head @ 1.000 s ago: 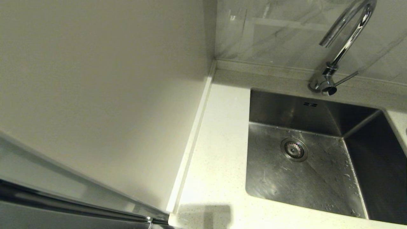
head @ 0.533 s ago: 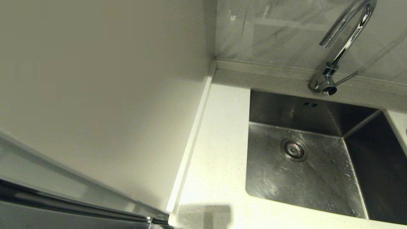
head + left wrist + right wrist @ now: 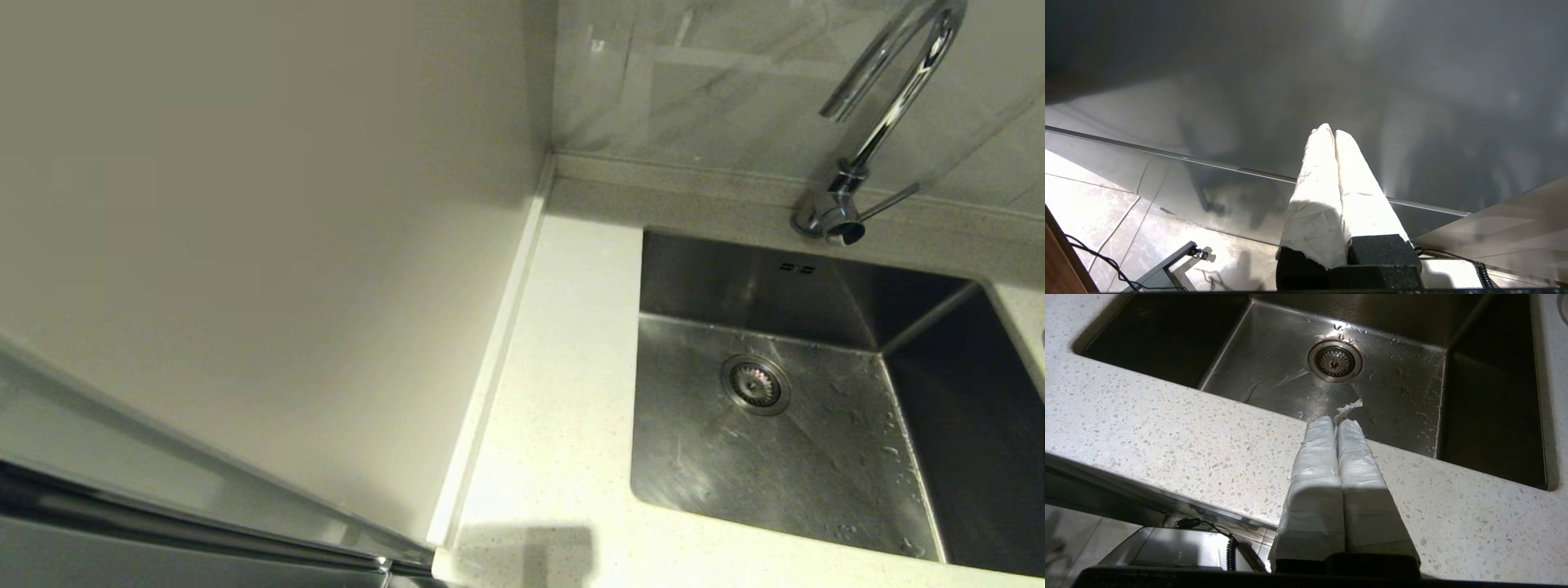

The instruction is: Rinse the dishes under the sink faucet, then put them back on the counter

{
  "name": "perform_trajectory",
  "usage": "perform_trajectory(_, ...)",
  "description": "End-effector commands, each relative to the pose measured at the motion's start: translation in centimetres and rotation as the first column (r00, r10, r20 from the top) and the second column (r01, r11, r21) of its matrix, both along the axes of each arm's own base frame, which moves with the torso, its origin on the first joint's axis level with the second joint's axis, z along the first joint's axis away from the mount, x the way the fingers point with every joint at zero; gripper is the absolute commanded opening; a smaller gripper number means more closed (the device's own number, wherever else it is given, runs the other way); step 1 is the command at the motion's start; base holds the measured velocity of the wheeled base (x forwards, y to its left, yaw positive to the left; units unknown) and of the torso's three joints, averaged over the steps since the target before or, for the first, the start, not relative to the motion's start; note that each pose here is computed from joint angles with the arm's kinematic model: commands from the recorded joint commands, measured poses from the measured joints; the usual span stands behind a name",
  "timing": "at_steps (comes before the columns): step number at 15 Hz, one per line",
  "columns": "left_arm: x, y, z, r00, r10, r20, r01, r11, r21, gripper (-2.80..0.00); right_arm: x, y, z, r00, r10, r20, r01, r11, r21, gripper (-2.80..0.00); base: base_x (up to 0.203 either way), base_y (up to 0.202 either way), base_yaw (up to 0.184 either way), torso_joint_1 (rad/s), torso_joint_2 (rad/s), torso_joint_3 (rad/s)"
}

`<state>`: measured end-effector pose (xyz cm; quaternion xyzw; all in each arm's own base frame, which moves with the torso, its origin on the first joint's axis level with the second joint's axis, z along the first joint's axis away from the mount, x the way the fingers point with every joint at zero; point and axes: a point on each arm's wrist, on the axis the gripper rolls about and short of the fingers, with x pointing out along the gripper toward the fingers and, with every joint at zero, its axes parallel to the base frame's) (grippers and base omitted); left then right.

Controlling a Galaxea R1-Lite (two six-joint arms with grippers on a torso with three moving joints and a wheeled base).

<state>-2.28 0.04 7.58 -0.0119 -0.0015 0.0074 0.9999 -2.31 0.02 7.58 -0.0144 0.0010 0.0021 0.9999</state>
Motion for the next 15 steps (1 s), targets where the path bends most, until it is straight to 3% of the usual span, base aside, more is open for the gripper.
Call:
perform_trajectory(1,-0.02,0.00,0.00,1.000,0.000,0.003,0.000,1.000,-0.001,-2.80,0.00,0.00,-0.01,1.000,0.000,-0.001,0.000,1.000,0.000,-2.80,0.000,0.000,0.000,0.000,0.00,0.000)
perform_trajectory(15,-0.02,0.00,0.00,1.000,0.001,0.003,-0.001,1.000,-0.001,-2.80,0.00,0.00,-0.01,1.000,0.000,-0.001,0.000,1.000,0.000,-2.80,0.000,0.000,0.000,0.000,0.00,0.000)
